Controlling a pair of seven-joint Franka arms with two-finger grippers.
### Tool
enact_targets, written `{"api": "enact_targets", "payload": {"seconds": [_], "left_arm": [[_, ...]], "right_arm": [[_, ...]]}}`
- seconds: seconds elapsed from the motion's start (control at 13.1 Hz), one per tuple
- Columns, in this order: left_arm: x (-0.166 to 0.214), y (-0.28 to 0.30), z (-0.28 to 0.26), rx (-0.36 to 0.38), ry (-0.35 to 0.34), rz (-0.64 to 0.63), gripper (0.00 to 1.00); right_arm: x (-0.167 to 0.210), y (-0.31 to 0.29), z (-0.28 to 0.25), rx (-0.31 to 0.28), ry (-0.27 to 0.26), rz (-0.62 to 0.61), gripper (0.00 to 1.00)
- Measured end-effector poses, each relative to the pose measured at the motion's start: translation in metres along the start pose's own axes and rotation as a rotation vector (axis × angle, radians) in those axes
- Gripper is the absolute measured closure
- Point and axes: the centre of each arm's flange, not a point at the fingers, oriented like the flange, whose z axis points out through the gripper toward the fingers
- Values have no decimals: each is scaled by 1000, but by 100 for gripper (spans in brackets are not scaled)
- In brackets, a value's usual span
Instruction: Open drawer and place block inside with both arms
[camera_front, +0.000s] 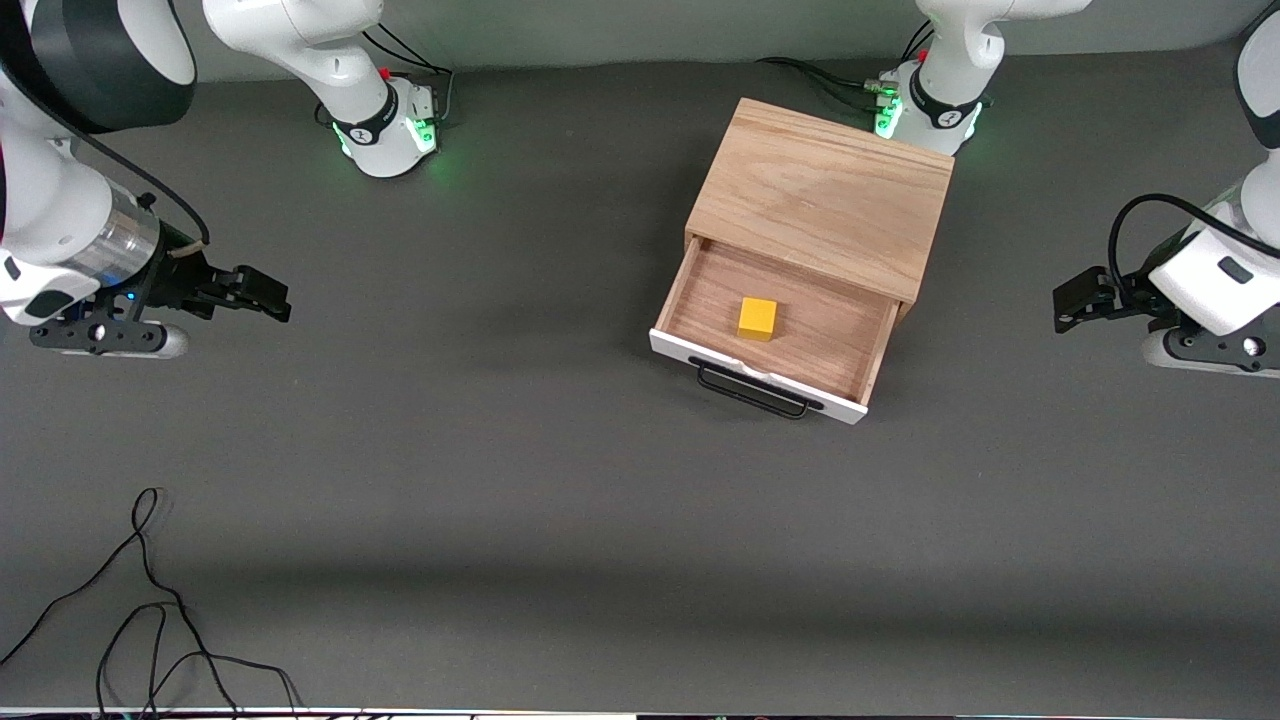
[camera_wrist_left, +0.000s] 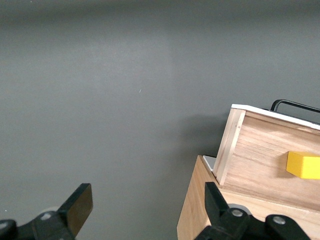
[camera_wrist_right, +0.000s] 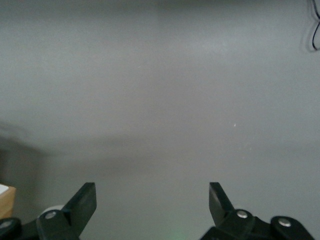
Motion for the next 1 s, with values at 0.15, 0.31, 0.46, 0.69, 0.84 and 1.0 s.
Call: {"api": "enact_targets", "payload": {"seconds": [0.15, 0.31, 0.46, 0.69, 0.84, 1.0], "left_arm": [[0, -1, 0, 0, 0, -1, 0], [0, -1, 0, 0, 0, -1, 0], [0, -1, 0, 0, 0, -2, 0], [0, -1, 0, 0, 0, -2, 0], [0, -2, 0, 0, -1, -3, 0], [-1, -2, 1, 0, -9, -2, 0]], "right_arm": [[-2, 14, 0, 2, 16, -35, 0], [0, 17, 3, 3, 26, -44, 0], [2, 15, 5, 4, 29, -48, 0], [7, 14, 6, 9, 31, -47, 0], [8, 13, 0, 11, 42, -47, 0], [8, 13, 1, 11, 41, -47, 0]]}}
